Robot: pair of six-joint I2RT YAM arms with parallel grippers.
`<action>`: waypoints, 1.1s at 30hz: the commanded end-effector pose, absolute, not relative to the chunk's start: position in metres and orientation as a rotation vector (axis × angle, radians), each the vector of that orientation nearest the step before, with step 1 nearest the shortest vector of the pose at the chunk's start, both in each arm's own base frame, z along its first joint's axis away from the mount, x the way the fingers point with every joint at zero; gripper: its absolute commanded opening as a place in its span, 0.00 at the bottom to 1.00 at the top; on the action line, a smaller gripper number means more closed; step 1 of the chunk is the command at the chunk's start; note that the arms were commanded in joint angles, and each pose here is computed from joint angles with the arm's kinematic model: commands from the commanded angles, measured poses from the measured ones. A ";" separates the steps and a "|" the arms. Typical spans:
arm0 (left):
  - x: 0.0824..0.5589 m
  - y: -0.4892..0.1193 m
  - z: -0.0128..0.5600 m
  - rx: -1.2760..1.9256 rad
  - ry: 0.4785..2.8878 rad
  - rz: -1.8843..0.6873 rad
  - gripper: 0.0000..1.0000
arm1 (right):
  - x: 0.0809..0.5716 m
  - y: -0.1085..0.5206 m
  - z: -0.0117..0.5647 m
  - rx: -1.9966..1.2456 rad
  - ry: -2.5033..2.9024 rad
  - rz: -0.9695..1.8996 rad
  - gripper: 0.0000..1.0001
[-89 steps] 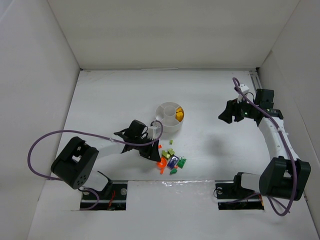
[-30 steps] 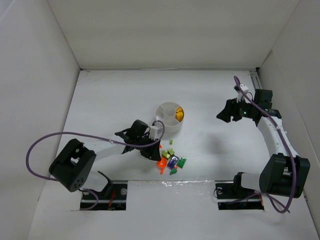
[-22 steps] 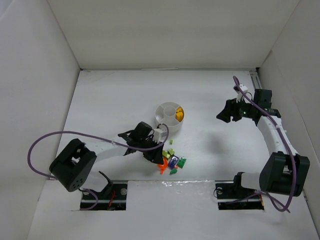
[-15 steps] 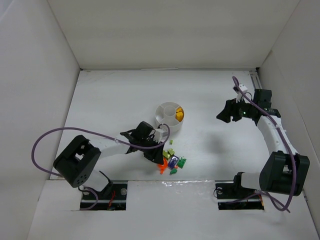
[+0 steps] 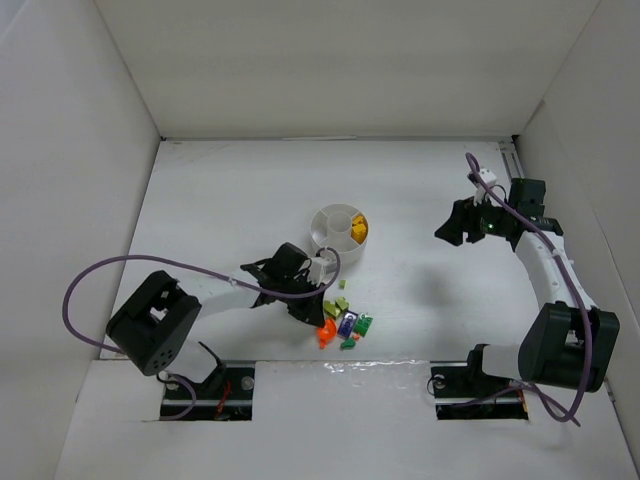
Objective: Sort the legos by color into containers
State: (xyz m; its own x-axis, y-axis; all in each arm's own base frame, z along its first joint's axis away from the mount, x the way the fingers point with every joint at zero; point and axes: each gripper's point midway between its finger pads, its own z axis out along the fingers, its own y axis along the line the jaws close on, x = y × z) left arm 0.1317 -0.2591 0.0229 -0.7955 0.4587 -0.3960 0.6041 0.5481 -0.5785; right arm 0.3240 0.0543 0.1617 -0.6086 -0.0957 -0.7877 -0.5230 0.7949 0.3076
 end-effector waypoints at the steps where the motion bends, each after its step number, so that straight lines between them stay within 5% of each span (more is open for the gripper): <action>1: 0.141 -0.268 0.049 0.914 2.480 -1.092 0.00 | 0.334 0.056 0.183 -0.499 2.086 0.665 0.67; 11: 0.213 -0.267 0.144 0.818 2.145 -0.896 0.00 | 0.333 0.068 0.189 -0.455 2.072 0.691 0.66; 22: 0.350 -0.197 0.218 0.524 1.908 -0.261 0.00 | 0.345 0.096 0.207 -0.428 2.027 0.701 0.66; 33: 0.326 -0.228 0.222 0.744 1.688 -0.063 0.00 | 0.350 0.099 0.211 -0.401 2.008 0.706 0.66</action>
